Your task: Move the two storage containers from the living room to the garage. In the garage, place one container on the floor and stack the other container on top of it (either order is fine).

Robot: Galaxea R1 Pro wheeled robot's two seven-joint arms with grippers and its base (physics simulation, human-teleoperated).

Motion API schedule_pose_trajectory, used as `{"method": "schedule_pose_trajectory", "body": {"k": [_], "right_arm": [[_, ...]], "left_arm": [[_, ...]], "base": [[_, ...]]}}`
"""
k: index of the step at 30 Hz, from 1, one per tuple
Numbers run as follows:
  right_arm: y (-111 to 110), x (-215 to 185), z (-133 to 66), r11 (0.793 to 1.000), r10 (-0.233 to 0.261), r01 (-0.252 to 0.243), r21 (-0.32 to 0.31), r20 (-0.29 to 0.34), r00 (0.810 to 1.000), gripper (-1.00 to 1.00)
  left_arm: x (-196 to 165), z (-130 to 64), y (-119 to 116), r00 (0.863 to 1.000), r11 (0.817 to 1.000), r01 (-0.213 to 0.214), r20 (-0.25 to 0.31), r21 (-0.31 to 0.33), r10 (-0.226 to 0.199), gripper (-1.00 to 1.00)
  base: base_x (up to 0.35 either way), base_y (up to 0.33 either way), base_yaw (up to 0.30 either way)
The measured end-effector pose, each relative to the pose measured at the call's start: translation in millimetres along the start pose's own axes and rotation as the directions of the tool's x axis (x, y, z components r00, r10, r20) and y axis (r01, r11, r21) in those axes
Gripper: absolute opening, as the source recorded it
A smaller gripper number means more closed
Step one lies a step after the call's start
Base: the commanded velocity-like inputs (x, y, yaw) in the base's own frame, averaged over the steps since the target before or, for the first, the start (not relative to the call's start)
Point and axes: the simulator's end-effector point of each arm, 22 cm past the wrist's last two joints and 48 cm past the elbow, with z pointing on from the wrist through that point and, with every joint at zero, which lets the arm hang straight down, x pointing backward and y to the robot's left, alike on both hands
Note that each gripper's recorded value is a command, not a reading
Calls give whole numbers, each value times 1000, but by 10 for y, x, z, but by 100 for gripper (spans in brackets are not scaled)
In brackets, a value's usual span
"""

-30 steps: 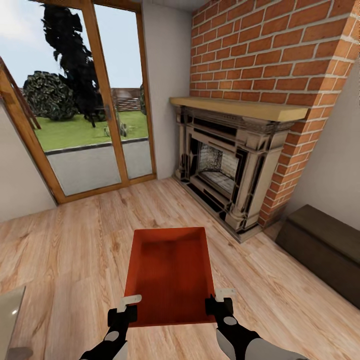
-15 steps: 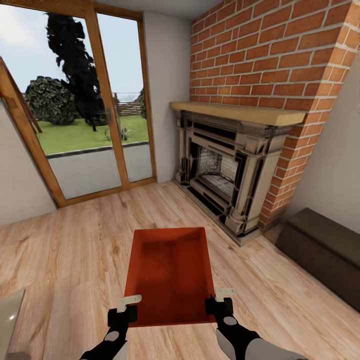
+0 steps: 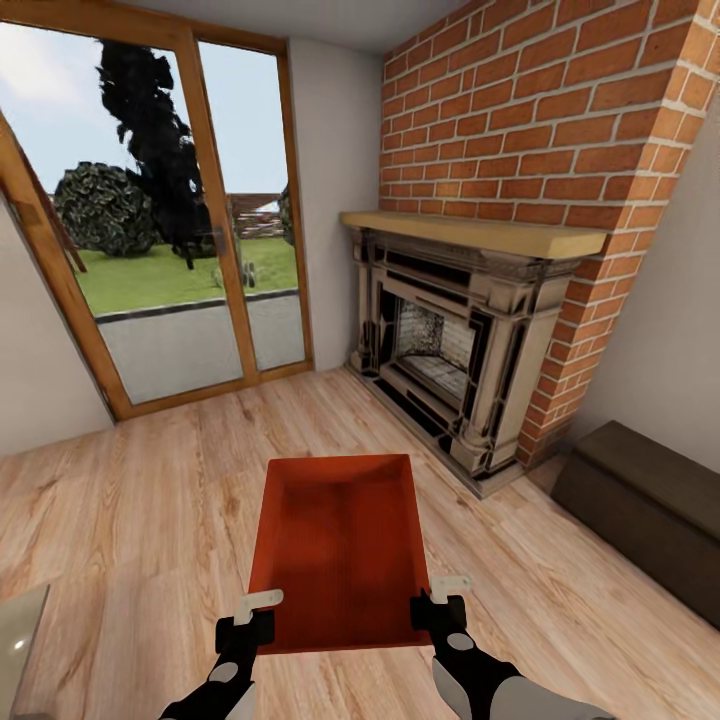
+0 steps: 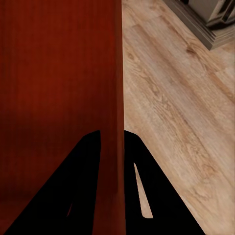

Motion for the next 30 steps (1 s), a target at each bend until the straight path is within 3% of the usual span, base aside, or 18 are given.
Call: {"method": "schedule_pose_trajectory", "body": {"k": [30], "right_arm": [[-1,-19,-27,1000,0,0,0,0,1000,-100]], "left_arm": [[-21,-26,2,1000,1000,0,0,0,0,-100]], "base": [[0,0,0]]}}
